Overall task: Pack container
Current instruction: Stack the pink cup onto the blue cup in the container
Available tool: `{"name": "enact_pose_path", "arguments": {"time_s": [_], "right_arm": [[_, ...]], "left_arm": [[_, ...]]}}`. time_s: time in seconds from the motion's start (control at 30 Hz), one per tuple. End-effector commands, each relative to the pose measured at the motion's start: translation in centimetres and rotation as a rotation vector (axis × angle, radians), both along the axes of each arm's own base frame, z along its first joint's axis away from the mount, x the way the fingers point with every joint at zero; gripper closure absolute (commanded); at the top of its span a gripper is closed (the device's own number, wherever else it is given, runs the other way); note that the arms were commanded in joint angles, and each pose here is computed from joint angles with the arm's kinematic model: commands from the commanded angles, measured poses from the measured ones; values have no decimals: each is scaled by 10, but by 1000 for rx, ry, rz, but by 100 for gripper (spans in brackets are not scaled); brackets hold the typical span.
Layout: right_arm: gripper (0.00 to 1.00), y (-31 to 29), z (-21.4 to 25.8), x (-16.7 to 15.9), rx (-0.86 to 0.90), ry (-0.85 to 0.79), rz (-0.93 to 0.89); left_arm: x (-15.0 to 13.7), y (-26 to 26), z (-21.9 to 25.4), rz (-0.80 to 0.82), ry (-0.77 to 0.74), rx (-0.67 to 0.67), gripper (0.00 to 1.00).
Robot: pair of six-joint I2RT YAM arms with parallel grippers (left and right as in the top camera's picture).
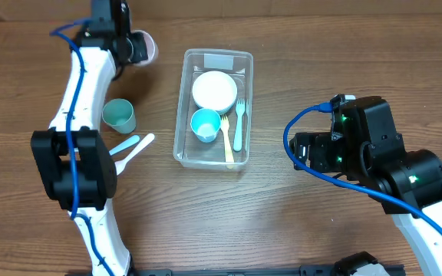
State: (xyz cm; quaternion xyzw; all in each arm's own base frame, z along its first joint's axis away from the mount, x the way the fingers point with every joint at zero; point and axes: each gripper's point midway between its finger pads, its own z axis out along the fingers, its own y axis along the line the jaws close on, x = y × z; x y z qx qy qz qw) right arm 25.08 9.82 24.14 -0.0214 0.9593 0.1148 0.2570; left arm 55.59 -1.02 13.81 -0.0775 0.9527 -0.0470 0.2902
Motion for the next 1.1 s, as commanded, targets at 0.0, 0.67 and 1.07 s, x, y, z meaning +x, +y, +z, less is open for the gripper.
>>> {"name": "enact_pose_path", "arguments": {"time_s": [0.0,0.67,1.07], "right_arm": [[0,-1,2,2,-4,-14,-4],[0,-1,2,1,-6,-9,-4],[0,-1,2,1,-6,-9,-4]], "left_arm": [[-24,-1,108,-30,-139,3,96],[-177,-142,11,-360,138,162,96],[-167,-146,-41,-345,157,156,96]]}}
